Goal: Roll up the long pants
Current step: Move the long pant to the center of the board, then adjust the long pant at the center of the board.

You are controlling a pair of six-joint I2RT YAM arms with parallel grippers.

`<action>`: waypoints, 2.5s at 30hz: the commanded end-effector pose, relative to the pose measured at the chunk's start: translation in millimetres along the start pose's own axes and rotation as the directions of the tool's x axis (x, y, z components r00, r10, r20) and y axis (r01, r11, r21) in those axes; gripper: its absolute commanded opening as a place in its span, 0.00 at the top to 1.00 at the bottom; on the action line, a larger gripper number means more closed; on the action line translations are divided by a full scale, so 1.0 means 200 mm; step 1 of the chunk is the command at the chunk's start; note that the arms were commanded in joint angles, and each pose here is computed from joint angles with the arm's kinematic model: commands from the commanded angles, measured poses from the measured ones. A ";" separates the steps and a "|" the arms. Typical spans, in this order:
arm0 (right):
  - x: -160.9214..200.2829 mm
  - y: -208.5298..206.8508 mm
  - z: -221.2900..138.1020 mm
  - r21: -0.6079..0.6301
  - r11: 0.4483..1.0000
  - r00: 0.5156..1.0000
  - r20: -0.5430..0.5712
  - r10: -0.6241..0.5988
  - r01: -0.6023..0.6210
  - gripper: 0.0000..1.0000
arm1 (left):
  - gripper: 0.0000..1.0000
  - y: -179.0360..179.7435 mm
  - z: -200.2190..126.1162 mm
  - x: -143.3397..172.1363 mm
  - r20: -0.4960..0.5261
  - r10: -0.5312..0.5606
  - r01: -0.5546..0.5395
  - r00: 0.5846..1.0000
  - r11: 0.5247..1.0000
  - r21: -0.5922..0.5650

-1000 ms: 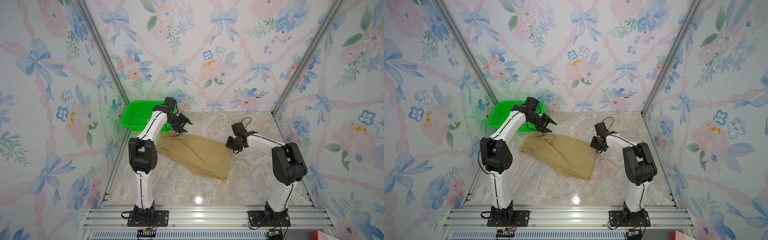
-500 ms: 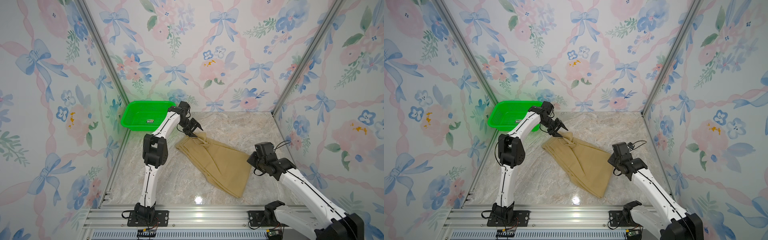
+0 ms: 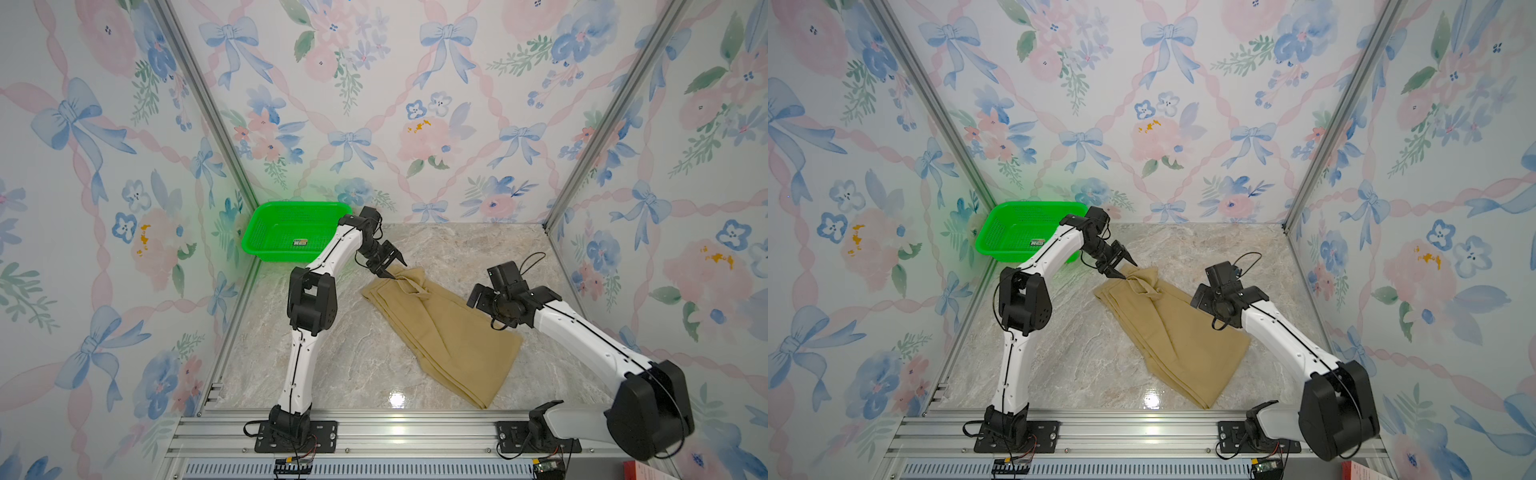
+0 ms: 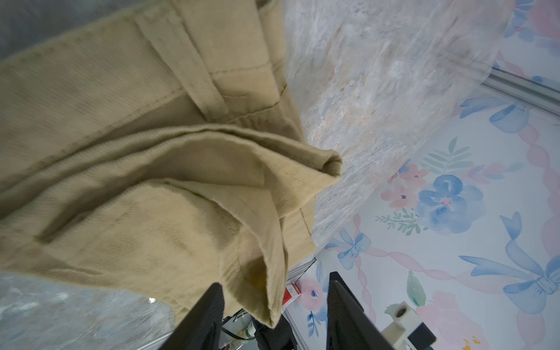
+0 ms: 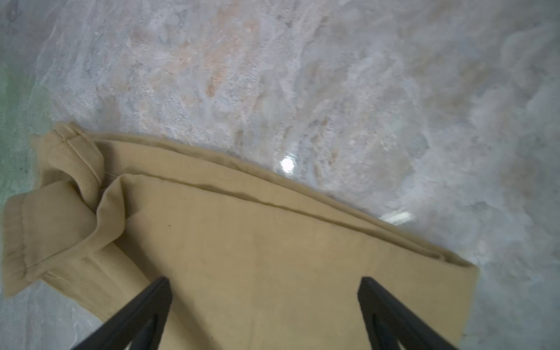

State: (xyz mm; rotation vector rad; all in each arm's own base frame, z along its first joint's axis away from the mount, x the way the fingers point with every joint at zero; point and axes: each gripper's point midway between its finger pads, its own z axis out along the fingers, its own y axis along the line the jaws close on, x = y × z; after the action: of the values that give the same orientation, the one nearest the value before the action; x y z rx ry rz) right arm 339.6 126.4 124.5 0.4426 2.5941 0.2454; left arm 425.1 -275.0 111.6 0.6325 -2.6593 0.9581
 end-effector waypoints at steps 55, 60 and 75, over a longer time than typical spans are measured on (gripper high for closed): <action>0.28 -0.02 0.45 -0.042 0.998 0.968 -0.246 -0.053 0.044 0.00 | 1.00 -0.06 0.28 0.22 -0.056 -0.017 0.012 0.998 0.997 -0.073; 0.30 -0.05 0.46 -0.038 0.999 0.966 -0.255 -0.047 0.039 0.00 | 1.00 -0.17 0.18 0.12 0.023 0.000 0.000 1.000 1.000 -0.014; 0.34 -0.15 0.46 -0.018 1.000 0.968 -0.250 -0.027 0.023 0.00 | 1.00 -0.22 -0.14 -0.30 0.193 -0.171 0.152 0.966 0.982 0.109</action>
State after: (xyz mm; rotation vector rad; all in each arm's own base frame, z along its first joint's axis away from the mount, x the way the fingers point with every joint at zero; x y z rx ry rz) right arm 352.9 154.9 37.3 0.3170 2.7141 0.4296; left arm 490.5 -288.5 157.8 0.8504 -2.7099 1.1256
